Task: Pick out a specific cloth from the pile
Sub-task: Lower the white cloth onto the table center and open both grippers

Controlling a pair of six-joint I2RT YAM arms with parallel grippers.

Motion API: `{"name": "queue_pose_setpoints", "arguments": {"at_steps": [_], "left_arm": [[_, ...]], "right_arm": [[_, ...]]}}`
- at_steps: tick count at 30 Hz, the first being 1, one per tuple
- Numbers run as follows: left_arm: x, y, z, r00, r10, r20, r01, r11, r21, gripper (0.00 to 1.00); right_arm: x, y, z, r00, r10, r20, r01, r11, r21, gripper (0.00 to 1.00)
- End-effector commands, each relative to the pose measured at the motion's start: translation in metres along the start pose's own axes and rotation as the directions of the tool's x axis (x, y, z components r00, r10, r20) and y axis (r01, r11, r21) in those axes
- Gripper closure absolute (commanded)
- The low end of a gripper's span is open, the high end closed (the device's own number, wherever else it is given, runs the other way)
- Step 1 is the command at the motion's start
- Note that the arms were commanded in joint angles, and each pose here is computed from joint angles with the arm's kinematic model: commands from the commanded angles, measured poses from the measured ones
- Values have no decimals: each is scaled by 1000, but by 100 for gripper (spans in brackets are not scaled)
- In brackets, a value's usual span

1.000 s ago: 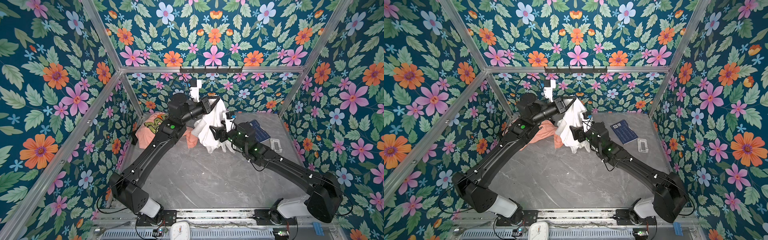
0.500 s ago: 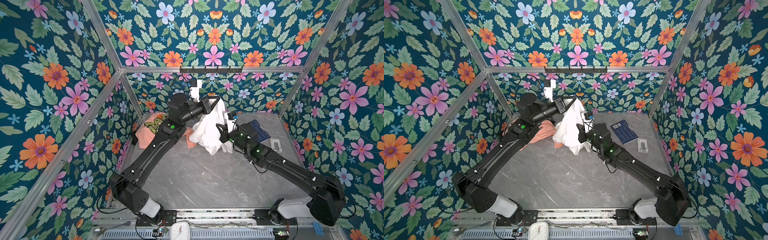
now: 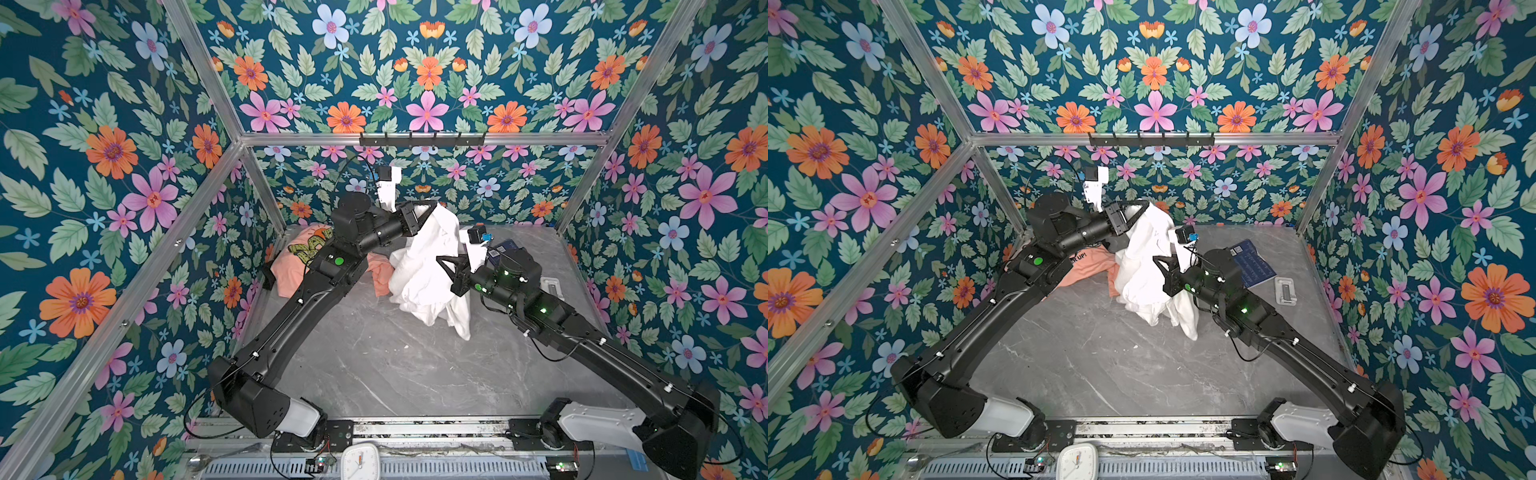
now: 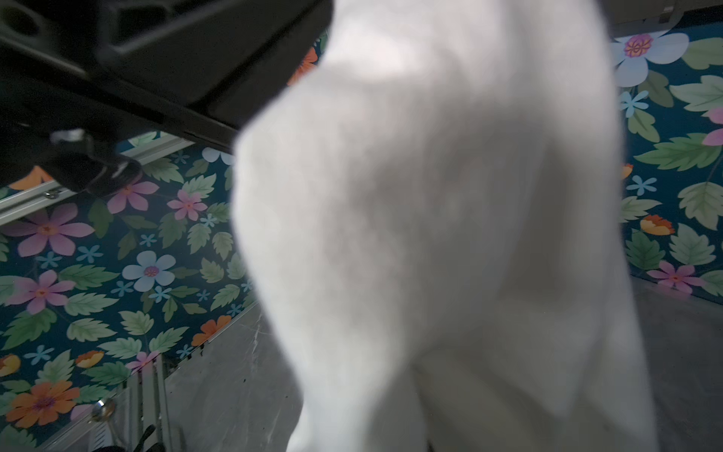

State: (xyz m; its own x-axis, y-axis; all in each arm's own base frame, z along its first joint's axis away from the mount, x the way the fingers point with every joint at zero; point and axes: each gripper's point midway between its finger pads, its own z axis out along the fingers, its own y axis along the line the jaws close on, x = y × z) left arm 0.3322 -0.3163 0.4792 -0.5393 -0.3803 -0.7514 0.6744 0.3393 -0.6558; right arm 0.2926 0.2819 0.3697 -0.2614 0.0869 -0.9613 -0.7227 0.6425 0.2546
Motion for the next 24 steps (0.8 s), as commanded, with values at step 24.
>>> {"name": "queue_pose_setpoints", "arguments": {"at_steps": [24], "left_arm": [[148, 54, -38, 944, -89, -317, 29, 981, -191, 100]], "right_arm": [[120, 5, -51, 953, 225, -203, -233, 972, -17, 100]]}}
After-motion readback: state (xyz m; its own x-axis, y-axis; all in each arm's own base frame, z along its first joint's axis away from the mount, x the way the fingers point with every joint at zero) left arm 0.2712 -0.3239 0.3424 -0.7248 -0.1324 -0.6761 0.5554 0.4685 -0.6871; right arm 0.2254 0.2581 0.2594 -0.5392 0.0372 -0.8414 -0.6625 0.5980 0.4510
